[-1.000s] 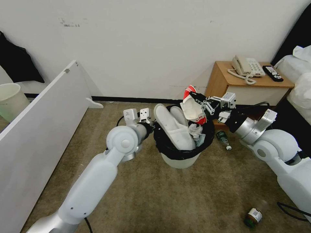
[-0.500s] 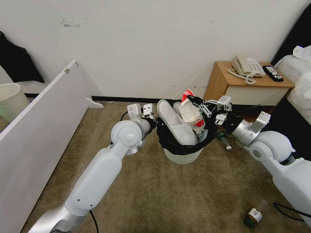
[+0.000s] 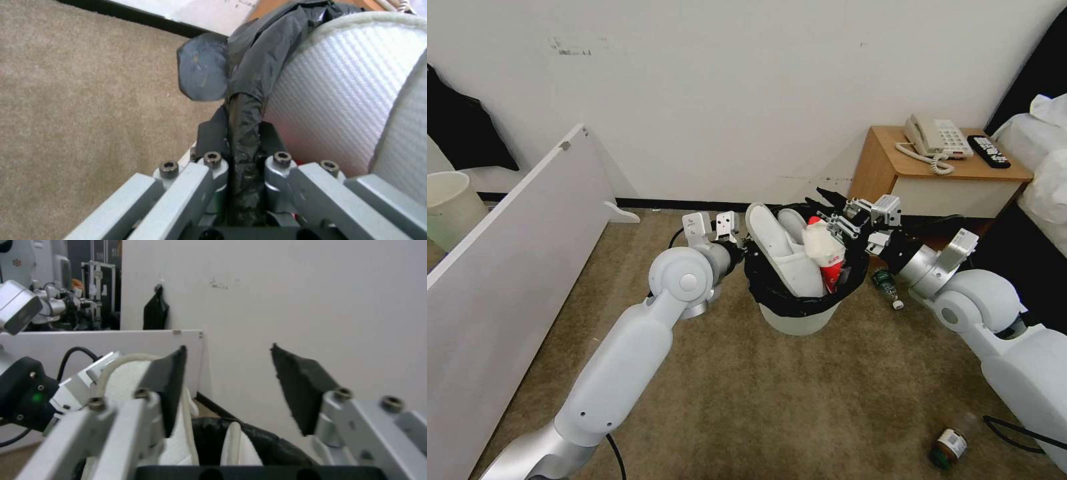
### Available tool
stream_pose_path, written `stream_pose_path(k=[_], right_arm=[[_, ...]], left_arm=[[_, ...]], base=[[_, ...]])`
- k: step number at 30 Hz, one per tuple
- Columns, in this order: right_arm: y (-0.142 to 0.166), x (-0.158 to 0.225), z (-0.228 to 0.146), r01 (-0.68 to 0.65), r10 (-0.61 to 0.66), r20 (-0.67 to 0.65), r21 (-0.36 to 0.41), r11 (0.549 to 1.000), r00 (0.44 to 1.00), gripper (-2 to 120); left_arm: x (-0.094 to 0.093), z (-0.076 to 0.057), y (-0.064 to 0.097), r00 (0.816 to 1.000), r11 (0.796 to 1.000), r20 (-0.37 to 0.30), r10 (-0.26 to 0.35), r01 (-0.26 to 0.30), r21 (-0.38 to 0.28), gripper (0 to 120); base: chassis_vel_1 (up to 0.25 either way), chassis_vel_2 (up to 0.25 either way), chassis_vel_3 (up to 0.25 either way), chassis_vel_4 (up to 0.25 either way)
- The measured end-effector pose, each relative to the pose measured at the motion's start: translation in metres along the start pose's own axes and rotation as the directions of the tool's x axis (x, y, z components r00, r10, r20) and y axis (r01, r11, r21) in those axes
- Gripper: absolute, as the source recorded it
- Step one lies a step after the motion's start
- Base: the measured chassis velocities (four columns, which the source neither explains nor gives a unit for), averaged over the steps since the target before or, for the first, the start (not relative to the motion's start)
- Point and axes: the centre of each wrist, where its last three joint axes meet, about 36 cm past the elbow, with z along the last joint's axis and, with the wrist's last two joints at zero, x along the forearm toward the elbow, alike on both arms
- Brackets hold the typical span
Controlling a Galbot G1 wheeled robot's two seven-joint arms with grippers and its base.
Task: Pick up the trash bin, then pick up the garbage from the floor and place it into the trash bin.
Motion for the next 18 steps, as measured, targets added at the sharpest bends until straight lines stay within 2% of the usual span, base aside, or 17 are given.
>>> stream_pose_path(k=[1,3,4,7,11,12,18], right_arm=[[0.000,0.000,0.000,0.000,0.000,0.000,0.000,1.000,1.000,54],[-0.001,0.000,-0.001,-0.001,0.001,0.000,0.003,1.000,1.000,64],[-0.001,0.000,-0.001,-0.001,0.001,0.000,0.003,1.000,1.000,64],[-0.002,-0.001,-0.001,-0.012,0.012,0.000,0.002,1.000,1.000,81],[-0.002,-0.002,0.002,-0.013,0.013,-0.002,-0.001,1.000,1.000,90],[-0.002,-0.002,0.002,-0.013,0.013,-0.002,-0.003,1.000,1.000,96],[-0.003,-0.004,-0.008,-0.039,0.039,0.012,0.001,0.999,0.999,100]], left_arm=[[0.000,0.000,0.000,1.000,1.000,0.000,0.000,0.000,0.000,4],[0.000,0.000,0.000,1.000,1.000,0.001,0.000,0.000,0.000,4],[0.000,0.000,0.000,1.000,1.000,0.001,0.000,0.000,0.000,4],[0.001,0.000,0.000,1.000,1.000,0.003,0.000,0.000,0.000,4],[0.002,0.001,0.001,1.000,1.000,0.004,-0.004,0.004,0.001,4],[0.002,0.002,0.002,1.000,1.000,0.004,-0.008,0.008,0.003,4],[0.006,0.001,0.011,0.999,0.999,0.018,-0.028,0.028,0.026,4]], base=[[0.000,0.000,0.000,0.000],[0.000,0.000,0.000,0.000],[0.000,0.000,0.000,0.000],[0.000,0.000,0.000,0.000],[0.000,0.000,0.000,0.000],[0.000,0.000,0.000,0.000],[0.000,0.000,0.000,0.000]])
